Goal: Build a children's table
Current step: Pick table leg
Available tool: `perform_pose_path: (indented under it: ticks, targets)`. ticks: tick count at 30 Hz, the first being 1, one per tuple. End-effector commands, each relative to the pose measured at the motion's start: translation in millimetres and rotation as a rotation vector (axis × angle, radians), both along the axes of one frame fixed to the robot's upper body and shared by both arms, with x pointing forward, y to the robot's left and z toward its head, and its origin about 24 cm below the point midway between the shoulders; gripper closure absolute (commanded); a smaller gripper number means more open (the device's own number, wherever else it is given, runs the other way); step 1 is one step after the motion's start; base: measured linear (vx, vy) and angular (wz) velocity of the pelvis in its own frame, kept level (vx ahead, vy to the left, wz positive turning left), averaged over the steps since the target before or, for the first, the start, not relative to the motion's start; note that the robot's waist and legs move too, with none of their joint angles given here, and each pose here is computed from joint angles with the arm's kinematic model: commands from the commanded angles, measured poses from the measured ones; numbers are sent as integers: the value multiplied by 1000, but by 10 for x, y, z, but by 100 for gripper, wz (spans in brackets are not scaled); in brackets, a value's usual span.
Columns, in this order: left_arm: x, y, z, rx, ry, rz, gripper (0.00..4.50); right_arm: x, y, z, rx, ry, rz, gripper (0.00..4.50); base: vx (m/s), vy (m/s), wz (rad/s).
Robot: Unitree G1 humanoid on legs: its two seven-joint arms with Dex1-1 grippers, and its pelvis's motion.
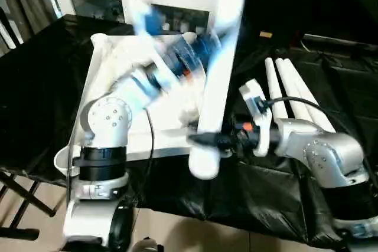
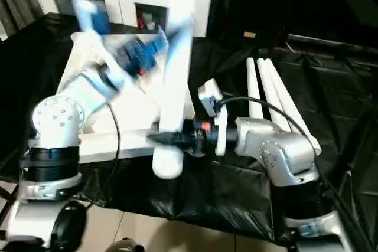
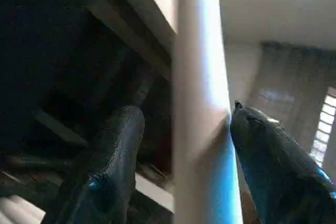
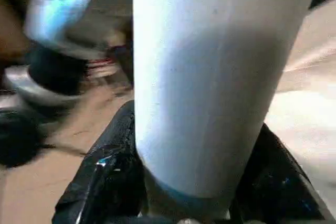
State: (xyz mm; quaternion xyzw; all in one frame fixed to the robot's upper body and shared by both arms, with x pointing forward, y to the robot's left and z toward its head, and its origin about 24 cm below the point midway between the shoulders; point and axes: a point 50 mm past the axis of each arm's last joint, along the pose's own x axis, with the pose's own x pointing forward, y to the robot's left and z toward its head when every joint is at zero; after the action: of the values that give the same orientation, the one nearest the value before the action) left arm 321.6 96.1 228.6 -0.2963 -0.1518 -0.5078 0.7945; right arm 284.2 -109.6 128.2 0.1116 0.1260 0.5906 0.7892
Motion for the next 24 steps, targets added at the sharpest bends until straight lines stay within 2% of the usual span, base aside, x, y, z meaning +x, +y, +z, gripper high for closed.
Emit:
perform_pose_path:
  ticks: [1,3,4,5,6,8,9,10,11,12,13,15,17,20,21,24]
  targets:
    - [-17,68,0,27,-26,36,146,68,-94,26,-27,-53,-116,261,0,0,0]
    - [-24,136,-118,166,-39,74,146,147,-155,0,-63,-88,-250,261,0,0,0]
    - [-31,175,-286,352,-57,116,146,242,-225,-22,-92,-129,-399,261,0,0,0]
    - [-43,183,-402,476,-86,131,146,292,-265,-41,-108,-131,-480,261,0,0,0]
    - [-43,183,-402,476,-86,131,146,292,-265,-41,-108,-131,-480,261,0,0,0]
    - [-95,180,-636,664,-120,91,146,334,-303,-42,-95,-142,-565,261,0,0,0]
    - [-111,180,-698,705,-116,69,146,346,-314,-38,-88,-148,-590,261,0,0,0]
    - [-131,184,-855,810,-108,37,146,364,-334,-19,-63,-188,-628,261,0,0,0]
    - [-142,188,-924,857,-106,24,146,371,-344,-12,-54,-208,-647,261,0,0,0]
    - [-150,215,-1061,952,-95,13,146,393,-369,-13,-49,-232,-703,261,0,0,0]
    - [-153,252,-1202,1046,-87,5,146,411,-405,-31,-42,-233,-765,261,0,0,0]
    - [-153,272,-1277,1090,-84,-2,146,418,-431,-49,-33,-218,-796,261,0,0,0]
    - [-174,276,-1385,1083,-42,-59,146,396,-420,-103,-20,-168,-770,261,0,0,0]
    - [-164,291,-1555,1136,-24,-111,146,335,-343,-142,-19,-168,-691,261,0,0,0]
    - [-164,291,-1555,1136,-24,-111,175,335,-343,-142,-19,-168,-691,261,0,0,0]
    - [-93,318,-1598,1163,-18,-115,187,294,-285,-150,-35,-179,-627,261,0,0,0]
